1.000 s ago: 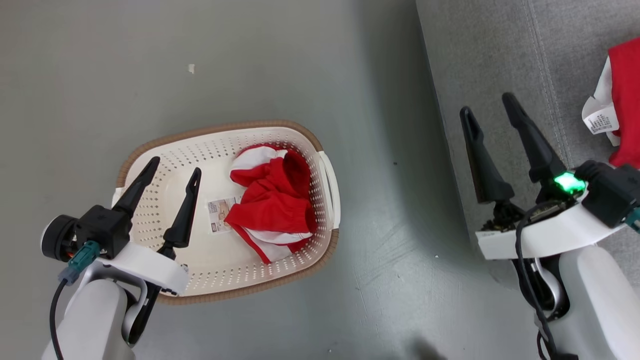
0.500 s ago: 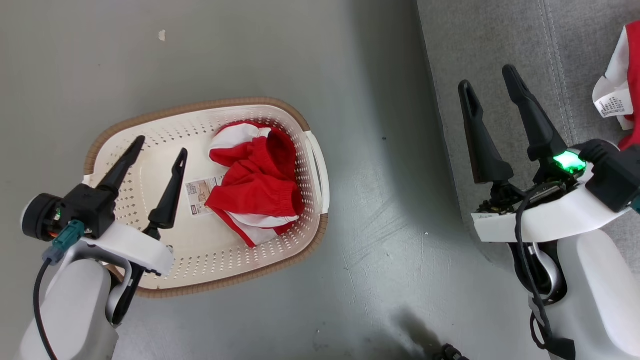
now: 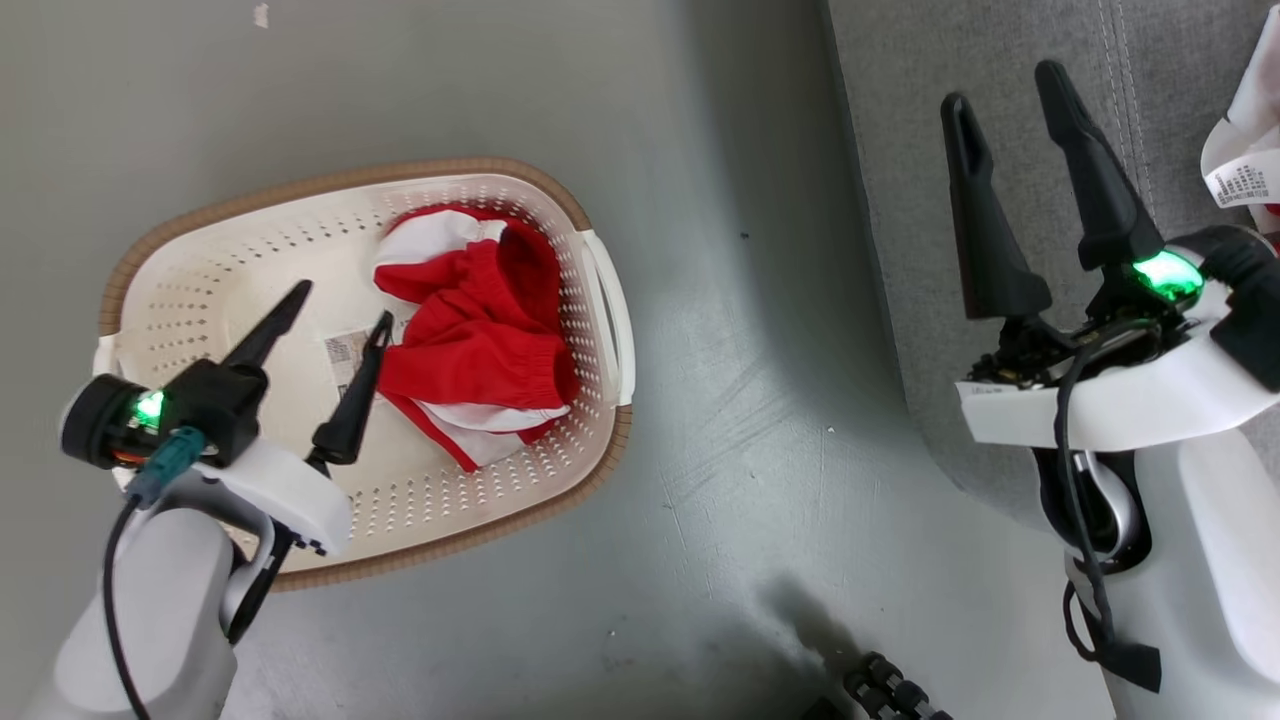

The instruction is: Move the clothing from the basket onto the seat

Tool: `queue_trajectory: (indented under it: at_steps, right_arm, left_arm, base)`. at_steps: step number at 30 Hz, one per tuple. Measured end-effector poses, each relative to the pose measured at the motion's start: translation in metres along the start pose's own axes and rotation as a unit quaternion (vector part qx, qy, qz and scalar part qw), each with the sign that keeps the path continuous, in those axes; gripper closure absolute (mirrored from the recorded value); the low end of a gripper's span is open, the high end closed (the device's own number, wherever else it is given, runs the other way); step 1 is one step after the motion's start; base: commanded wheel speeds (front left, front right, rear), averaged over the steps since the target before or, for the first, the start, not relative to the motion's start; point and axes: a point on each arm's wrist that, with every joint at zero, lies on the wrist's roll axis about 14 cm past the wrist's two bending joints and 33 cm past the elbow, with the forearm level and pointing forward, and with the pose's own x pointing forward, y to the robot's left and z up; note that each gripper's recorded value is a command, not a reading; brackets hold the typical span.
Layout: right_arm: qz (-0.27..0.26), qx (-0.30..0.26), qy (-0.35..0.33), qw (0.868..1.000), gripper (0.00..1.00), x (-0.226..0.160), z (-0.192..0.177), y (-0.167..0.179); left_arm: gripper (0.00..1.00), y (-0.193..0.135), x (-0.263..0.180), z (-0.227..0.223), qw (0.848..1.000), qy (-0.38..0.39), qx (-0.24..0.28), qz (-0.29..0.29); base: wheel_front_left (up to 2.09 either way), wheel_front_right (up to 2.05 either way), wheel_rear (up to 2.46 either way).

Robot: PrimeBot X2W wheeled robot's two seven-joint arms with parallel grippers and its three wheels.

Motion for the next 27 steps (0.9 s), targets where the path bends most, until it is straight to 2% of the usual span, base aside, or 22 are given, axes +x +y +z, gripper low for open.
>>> queue_trajectory:
  at_steps: [15, 27]
  right_arm:
    - [-0.007, -0.019, -0.009, 1.000, 0.00, 0.009, 0.002, -0.011]
    - [-0.012, -0.027, -0.009, 1.000, 0.00, 0.012, 0.001, -0.016]
  left_arm:
    - [0.00, -0.017, 0.024, -0.051, 0.996, 0.079, -0.009, -0.034]
    - [0.00, -0.038, 0.037, -0.087, 0.987, 0.147, -0.008, -0.066]
  base:
    - [0.00, 0.00, 0.00]
    - [0.00, 0.00, 0.00]
